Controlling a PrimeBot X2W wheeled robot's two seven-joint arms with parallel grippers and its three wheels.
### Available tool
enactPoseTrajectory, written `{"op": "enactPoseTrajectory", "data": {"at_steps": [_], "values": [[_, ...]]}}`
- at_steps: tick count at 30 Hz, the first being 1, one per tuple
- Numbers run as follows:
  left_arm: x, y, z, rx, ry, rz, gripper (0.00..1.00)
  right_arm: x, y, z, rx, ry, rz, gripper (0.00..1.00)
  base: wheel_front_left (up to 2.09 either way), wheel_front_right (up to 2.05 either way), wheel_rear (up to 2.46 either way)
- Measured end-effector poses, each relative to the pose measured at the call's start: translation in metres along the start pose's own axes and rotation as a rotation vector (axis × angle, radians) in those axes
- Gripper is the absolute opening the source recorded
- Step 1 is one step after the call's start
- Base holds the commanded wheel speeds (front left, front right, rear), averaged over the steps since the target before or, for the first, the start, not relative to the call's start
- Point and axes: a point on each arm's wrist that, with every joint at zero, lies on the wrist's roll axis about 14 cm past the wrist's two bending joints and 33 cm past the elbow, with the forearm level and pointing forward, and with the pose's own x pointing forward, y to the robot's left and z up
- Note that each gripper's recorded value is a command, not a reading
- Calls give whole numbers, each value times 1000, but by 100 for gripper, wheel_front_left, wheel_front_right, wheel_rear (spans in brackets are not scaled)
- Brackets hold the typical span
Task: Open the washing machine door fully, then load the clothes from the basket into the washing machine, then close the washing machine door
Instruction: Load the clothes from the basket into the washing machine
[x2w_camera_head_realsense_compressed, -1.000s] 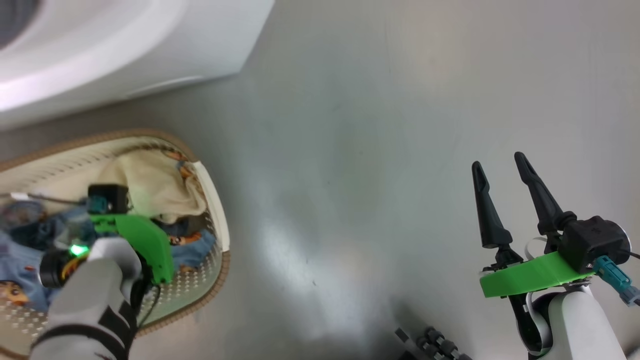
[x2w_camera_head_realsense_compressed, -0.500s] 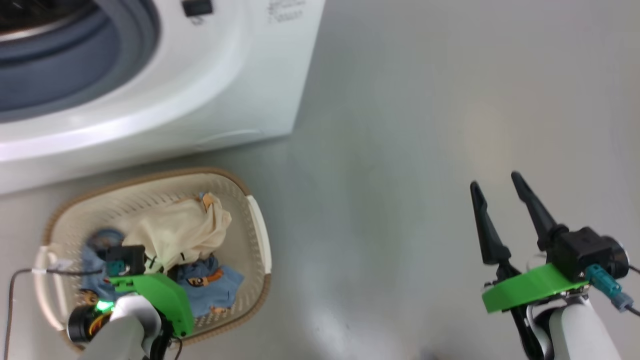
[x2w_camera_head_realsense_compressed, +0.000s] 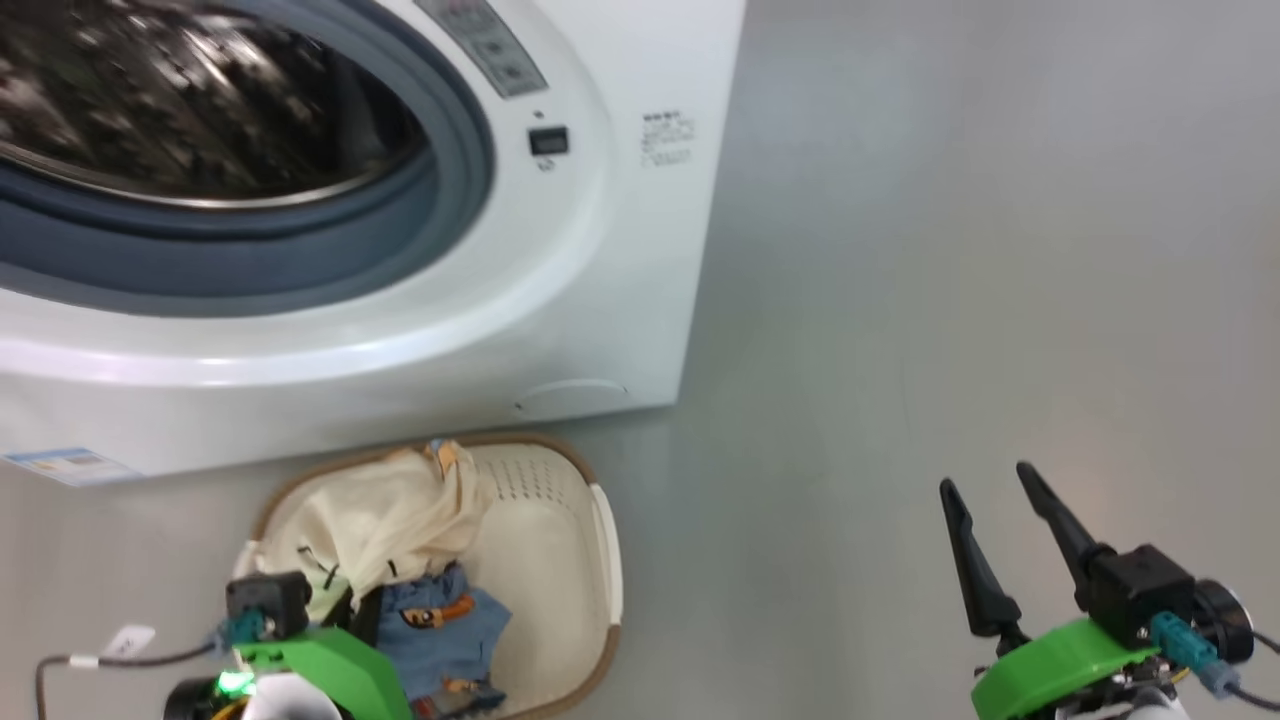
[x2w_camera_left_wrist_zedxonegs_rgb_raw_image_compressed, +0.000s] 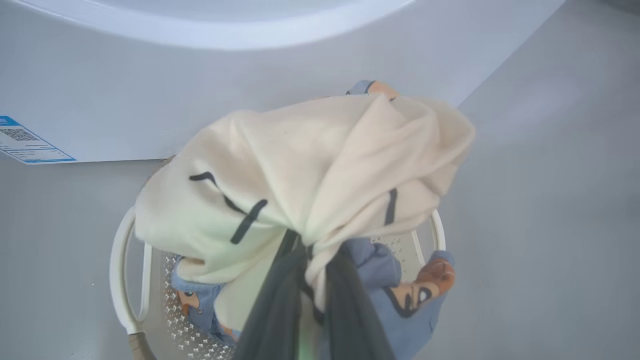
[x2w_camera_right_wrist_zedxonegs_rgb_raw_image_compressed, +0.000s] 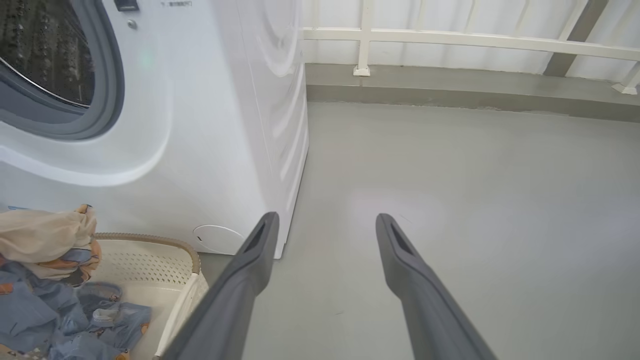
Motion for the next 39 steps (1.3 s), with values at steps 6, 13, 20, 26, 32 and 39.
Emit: {"op": "enactPoseTrajectory", "data": {"at_steps": [6, 13, 20, 26, 32, 39], "values": [[-38, 4, 19, -14, -120, 36, 0, -13, 14, 16, 6, -44, 35, 100, 0, 0, 0], [-89, 7, 26, -45, -246, 80, 0, -39, 24, 24, 19, -70, 62, 100, 0, 0, 0], [-120, 7, 39, -52, -349, 101, 0, -50, 32, 34, 30, -106, 86, 100, 0, 0, 0], [-131, 10, 49, -69, -406, 117, 0, -48, 39, 39, 29, -118, 106, 100, 0, 0, 0], [-131, 9, 53, -59, -419, 118, 0, -47, 38, 38, 52, -115, 104, 100, 0, 0, 0], [-127, 9, 53, -67, -414, 122, 0, -46, 37, 33, 54, -99, 98, 100, 0, 0, 0]]}}
